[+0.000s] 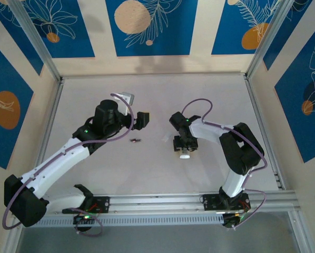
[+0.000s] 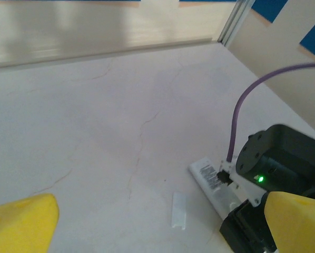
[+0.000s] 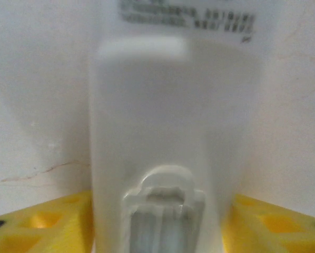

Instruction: Load the batteries into the remote control

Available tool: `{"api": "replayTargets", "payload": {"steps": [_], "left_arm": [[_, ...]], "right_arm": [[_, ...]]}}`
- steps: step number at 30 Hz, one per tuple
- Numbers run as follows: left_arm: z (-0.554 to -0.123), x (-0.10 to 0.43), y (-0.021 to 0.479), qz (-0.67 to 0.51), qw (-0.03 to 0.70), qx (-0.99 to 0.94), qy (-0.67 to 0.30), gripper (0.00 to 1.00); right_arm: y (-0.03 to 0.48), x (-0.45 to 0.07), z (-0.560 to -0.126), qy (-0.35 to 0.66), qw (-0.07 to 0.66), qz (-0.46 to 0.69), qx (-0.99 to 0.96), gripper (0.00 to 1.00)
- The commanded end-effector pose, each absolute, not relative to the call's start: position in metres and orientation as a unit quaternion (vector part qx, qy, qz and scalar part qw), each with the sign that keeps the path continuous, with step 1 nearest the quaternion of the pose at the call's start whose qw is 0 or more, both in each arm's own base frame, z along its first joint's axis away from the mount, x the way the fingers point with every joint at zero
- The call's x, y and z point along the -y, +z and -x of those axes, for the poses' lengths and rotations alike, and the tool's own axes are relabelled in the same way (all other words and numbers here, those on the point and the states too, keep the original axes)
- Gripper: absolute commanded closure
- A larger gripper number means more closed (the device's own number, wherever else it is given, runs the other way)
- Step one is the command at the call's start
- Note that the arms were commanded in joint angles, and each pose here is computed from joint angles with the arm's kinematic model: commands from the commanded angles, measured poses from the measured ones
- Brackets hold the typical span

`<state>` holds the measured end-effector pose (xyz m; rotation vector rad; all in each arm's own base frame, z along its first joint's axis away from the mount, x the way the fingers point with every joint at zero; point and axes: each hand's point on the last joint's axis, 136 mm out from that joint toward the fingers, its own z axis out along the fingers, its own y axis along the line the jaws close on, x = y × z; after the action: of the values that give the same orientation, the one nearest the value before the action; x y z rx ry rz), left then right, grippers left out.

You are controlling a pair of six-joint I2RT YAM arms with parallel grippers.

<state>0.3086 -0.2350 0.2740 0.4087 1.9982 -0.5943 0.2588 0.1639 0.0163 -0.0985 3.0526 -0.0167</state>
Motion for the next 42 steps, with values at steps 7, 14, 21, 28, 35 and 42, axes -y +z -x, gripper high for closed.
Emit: {"api": "replayTargets", "payload": {"steps": [7, 14, 21, 28, 35, 42], "left_arm": [[-0.281, 0.203, 0.183, -0.343, 0.245, -0.905, -0.054, 0.17], [-0.283, 0.192, 0.121, -0.379, 0.105, -0.919, 0.016, 0.4], [-0.299, 0.195, 0.079, -0.374, 0.045, -0.926, 0.008, 0.57], [-0.312, 0.2, 0.06, -0.36, 0.035, -0.932, -0.017, 0.57], [-0.314, 0.205, 0.042, -0.352, 0.012, -0.935, -0.043, 0.58], [-0.322, 0.199, 0.031, -0.34, 0.013, -0.94, -0.032, 0.67]], "right_arm": [[0.109, -0.183, -0.282, 0.096, 0.174, 0.066, -0.978, 0.27], [0.165, -0.208, -0.268, 0.221, 0.235, 0.098, -0.941, 0.27], [0.165, -0.204, -0.259, 0.223, 0.232, 0.098, -0.942, 0.27], [0.163, -0.204, -0.257, 0.225, 0.229, 0.096, -0.942, 0.27], [0.165, -0.204, -0.259, 0.223, 0.232, 0.099, -0.942, 0.27], [0.165, -0.206, -0.259, 0.226, 0.23, 0.1, -0.941, 0.27]]}}
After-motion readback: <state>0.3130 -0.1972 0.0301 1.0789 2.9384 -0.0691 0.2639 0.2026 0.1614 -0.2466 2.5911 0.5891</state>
